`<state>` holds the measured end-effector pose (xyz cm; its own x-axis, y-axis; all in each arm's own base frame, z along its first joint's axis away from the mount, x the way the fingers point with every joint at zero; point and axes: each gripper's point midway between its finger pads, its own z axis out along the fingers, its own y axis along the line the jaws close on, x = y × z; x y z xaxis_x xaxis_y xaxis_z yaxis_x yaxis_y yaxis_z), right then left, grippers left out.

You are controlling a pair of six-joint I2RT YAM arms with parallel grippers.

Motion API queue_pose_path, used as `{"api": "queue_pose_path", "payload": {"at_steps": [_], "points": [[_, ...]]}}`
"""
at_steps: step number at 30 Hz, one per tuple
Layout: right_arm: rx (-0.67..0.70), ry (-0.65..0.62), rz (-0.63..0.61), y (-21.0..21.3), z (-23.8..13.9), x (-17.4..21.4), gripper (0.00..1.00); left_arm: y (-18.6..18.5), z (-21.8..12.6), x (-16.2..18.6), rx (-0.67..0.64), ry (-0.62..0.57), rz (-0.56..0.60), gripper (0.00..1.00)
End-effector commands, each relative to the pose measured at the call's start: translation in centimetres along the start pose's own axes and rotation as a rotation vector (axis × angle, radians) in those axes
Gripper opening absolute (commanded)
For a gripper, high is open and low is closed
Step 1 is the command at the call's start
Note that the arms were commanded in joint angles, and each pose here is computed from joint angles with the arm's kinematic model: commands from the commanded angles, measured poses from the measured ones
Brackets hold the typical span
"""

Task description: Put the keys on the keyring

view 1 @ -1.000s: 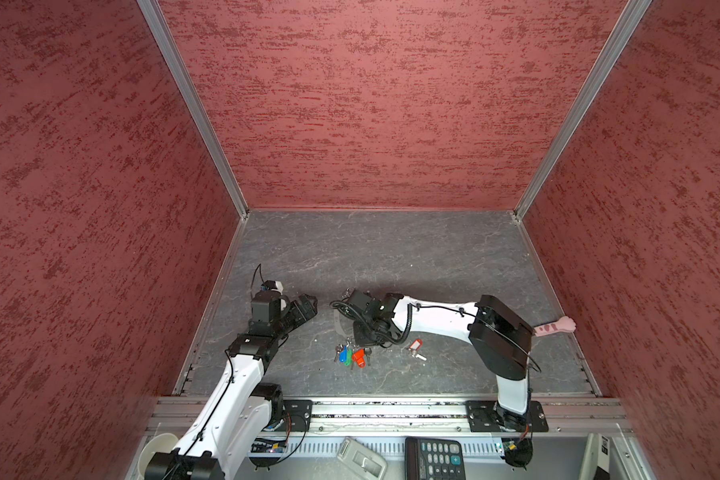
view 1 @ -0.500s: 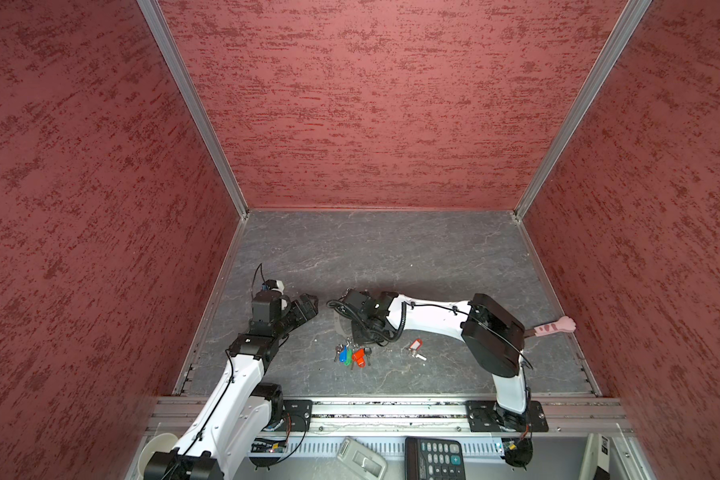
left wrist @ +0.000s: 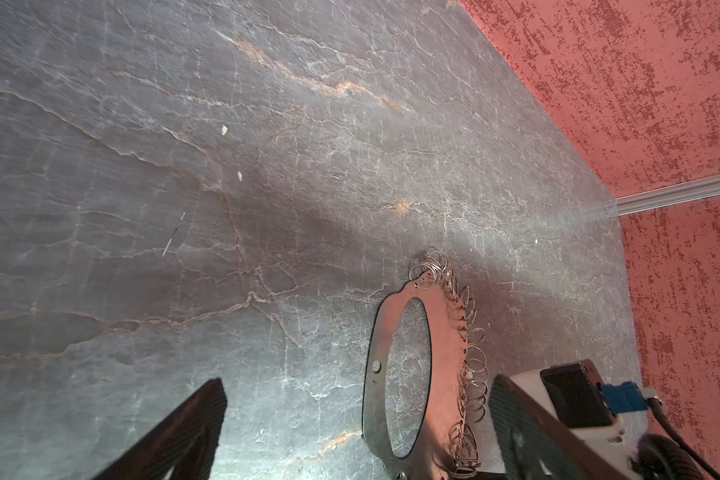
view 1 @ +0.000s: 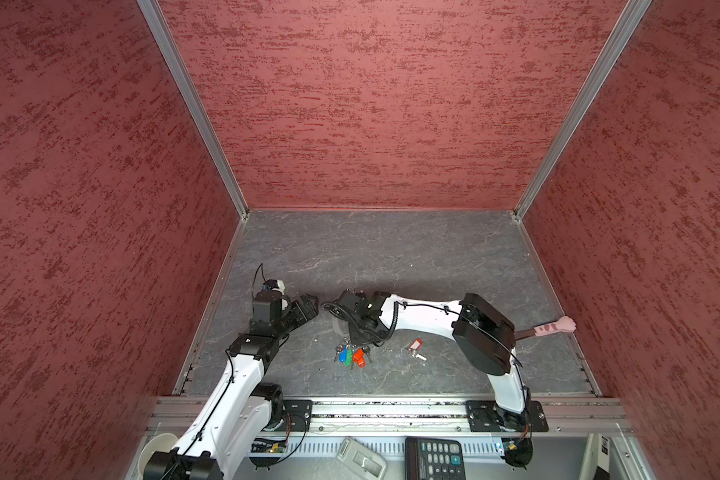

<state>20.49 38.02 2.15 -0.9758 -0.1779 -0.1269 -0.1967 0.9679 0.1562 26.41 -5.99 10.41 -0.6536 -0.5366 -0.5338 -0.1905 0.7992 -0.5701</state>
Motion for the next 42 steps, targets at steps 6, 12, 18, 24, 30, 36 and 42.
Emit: {"api": "queue_pose_path", "payload": {"at_steps": [6, 12, 18, 24, 30, 36, 42], "points": [[0.088, -0.029, -0.02, -0.7, -0.1, -0.1, 0.25, -0.1, 0.0, -0.2, 0.002, -0.017, 0.022, 1.0], [0.093, -0.048, -0.035, -0.5, -0.3, -0.3, 0.21, -0.1, 0.1, -0.2, 0.004, -0.018, 0.022, 1.0], [0.1, -0.069, -0.049, -0.4, -0.6, -0.7, 0.2, -0.2, 0.1, -0.2, 0.005, -0.016, 0.026, 1.0], [0.095, -0.053, -0.052, -0.3, -0.1, -0.4, 0.25, -0.2, 0.1, -0.1, 0.005, -0.014, 0.028, 1.0], [0.118, -0.041, -0.051, -0.8, 0.3, -0.2, 0.25, -0.2, 0.1, -0.2, 0.004, -0.016, 0.029, 1.0], [0.155, -0.035, -0.045, -1.3, 0.5, -0.2, 0.21, -0.2, 0.1, -0.1, 0.003, -0.016, 0.03, 1.0], [0.151, -0.064, -0.047, -1.2, -0.3, -0.7, 0.14, -0.2, 0.1, -0.2, 0.003, -0.017, 0.03, 1.0]]}}
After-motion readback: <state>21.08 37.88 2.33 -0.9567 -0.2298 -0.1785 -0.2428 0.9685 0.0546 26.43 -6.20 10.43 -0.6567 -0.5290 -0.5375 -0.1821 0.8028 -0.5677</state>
